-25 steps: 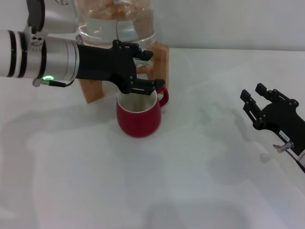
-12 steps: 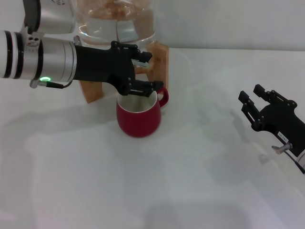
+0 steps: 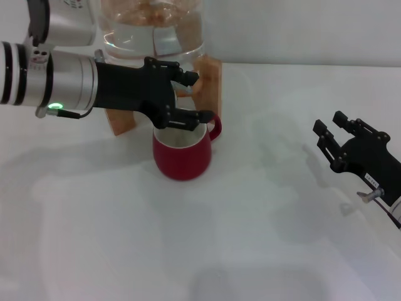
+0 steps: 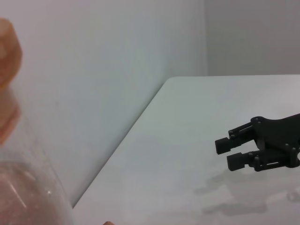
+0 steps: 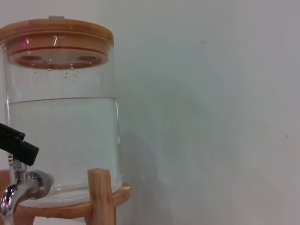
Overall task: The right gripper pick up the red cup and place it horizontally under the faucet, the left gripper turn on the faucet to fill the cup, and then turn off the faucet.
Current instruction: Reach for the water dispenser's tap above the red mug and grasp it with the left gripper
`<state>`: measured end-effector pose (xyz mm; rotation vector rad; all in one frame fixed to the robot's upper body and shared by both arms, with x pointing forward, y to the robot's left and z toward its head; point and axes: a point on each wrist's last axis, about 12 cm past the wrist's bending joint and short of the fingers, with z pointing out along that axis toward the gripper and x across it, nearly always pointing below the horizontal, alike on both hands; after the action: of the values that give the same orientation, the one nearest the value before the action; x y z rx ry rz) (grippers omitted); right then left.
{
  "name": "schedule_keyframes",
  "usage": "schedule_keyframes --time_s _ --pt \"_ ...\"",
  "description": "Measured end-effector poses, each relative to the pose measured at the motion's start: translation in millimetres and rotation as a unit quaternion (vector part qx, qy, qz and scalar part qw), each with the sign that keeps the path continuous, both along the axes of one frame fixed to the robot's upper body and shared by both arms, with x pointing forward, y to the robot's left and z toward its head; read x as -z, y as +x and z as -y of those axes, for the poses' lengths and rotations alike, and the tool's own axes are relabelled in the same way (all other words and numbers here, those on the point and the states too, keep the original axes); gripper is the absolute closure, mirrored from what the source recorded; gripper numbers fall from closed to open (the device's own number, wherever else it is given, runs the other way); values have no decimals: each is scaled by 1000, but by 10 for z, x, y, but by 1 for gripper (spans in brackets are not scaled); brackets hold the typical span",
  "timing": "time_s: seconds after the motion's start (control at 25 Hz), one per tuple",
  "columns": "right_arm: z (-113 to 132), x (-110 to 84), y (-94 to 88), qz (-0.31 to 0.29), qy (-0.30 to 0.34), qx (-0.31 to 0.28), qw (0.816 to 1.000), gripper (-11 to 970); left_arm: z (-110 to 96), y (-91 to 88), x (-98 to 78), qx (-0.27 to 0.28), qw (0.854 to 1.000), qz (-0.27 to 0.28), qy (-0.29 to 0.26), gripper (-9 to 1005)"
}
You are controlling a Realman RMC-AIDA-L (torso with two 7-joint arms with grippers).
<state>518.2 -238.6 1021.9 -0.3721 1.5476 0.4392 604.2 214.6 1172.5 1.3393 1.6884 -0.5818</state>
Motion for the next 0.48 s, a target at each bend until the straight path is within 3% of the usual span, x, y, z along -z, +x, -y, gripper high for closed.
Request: schedule_keyframes --time_s 0.48 --pt "-1 -3 -1 1 0 -1 1000 541 -31 -41 2 0 1000 -2 -1 240"
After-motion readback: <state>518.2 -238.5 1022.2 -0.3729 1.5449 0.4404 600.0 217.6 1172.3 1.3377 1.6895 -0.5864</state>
